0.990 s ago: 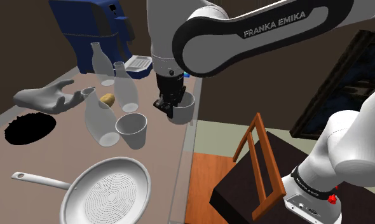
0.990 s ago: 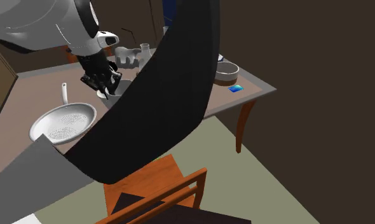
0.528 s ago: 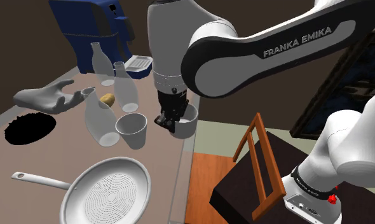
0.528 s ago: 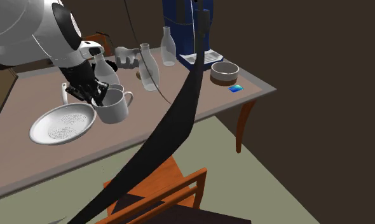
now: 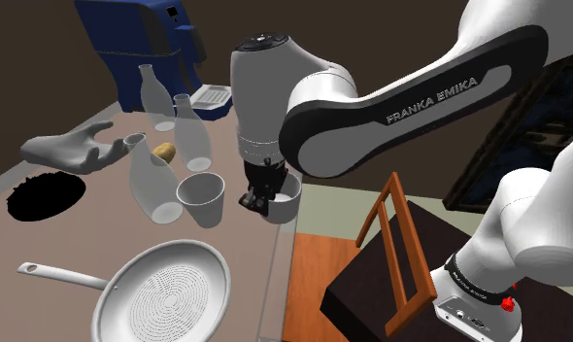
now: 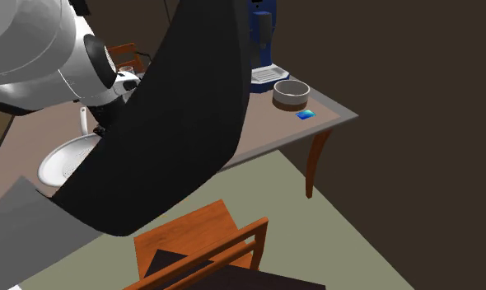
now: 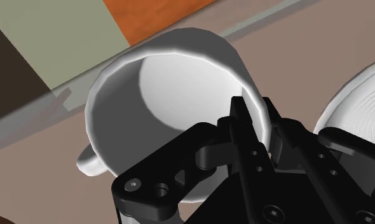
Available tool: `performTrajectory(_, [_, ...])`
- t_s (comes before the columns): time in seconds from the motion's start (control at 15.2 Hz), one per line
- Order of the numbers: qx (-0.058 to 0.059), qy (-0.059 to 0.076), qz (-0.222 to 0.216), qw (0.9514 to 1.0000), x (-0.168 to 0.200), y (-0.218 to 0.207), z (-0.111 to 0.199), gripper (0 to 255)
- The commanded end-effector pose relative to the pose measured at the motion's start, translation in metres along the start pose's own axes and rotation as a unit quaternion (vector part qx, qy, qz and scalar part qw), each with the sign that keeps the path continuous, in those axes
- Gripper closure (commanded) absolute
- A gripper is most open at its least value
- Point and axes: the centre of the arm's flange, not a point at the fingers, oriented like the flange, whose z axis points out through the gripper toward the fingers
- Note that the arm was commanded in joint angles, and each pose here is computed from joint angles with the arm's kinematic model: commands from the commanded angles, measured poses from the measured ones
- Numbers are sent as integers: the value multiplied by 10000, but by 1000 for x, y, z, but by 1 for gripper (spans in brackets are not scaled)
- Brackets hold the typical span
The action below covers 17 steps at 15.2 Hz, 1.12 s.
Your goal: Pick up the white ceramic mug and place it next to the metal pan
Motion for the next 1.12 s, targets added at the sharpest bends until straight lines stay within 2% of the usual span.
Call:
performTrajectory(0.0, [2, 3, 0, 10000, -1, -1, 9, 255])
performTrajectory(0.86, [2, 3, 0, 10000, -4, -4, 78, 255])
performTrajectory(1.06, [2, 3, 0, 10000, -4, -4, 81, 255])
